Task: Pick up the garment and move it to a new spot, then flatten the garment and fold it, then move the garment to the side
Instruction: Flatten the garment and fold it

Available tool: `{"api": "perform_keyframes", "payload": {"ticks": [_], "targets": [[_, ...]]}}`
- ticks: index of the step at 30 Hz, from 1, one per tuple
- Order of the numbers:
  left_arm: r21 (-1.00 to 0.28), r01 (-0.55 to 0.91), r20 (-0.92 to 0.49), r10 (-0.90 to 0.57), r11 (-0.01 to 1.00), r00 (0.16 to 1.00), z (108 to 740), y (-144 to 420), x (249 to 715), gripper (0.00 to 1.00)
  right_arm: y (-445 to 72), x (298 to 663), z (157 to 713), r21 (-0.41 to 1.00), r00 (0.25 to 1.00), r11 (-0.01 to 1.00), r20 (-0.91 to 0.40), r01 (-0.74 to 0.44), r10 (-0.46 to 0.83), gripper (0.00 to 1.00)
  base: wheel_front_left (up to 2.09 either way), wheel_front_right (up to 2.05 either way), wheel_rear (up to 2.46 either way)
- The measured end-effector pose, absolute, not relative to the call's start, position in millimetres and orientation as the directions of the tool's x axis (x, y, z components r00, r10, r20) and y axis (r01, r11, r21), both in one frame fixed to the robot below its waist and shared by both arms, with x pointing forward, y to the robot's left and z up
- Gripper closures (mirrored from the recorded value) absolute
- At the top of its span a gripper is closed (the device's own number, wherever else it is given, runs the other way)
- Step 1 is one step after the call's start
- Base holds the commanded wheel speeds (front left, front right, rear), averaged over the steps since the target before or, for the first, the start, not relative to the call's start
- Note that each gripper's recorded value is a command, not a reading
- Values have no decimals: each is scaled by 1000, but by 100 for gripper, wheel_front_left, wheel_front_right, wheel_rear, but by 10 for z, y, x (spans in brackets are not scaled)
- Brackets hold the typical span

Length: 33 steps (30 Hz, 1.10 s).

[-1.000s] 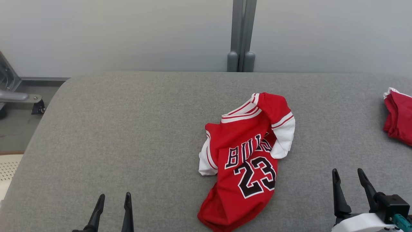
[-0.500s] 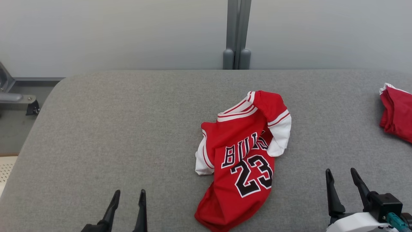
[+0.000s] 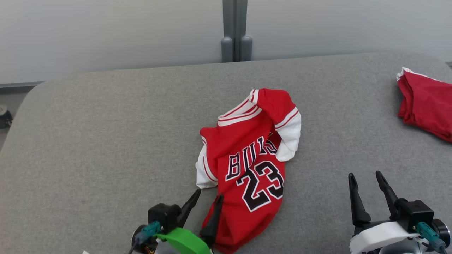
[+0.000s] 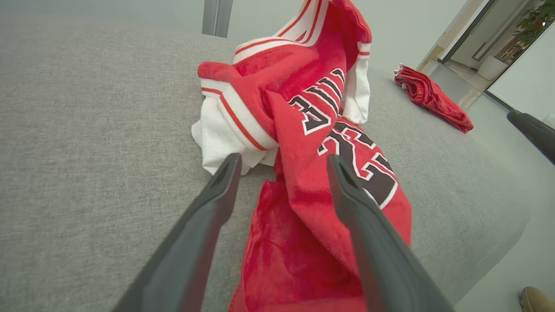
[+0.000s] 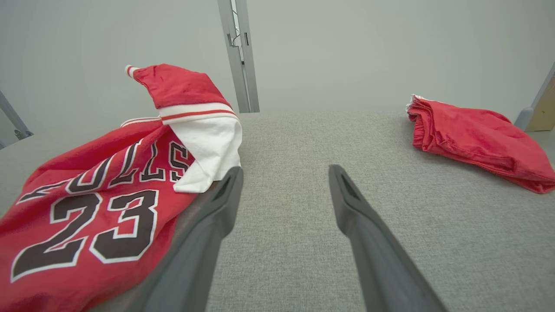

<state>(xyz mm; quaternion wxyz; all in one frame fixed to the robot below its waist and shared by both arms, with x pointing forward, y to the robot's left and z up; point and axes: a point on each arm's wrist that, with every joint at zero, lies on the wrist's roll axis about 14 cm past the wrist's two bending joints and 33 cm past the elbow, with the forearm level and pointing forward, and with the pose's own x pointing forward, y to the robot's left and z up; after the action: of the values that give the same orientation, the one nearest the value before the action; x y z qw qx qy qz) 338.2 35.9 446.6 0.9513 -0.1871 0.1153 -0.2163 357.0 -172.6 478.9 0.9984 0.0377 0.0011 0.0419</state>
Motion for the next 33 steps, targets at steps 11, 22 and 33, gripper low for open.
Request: {"api": "perform_keyframes", "payload": {"ticks": [11, 22, 33], "targets": [[-415, 421, -291, -556, 807, 779, 4080, 29, 3577, 100, -2022, 3493, 4693, 75, 999, 997, -32, 14, -12, 0, 0, 0, 0], [-270, 487, -120, -531, 830, 839, 4692, 162, 4405, 100, -2170, 3475, 4693, 86, 997, 994, -34, 65, -63, 0, 0, 0, 0], [125, 477, -157, -457, 870, 875, 4894, 739, 5450, 100, -2295, 3500, 4605, 92, 992, 989, -66, 112, -106, 0, 0, 0, 0]]}}
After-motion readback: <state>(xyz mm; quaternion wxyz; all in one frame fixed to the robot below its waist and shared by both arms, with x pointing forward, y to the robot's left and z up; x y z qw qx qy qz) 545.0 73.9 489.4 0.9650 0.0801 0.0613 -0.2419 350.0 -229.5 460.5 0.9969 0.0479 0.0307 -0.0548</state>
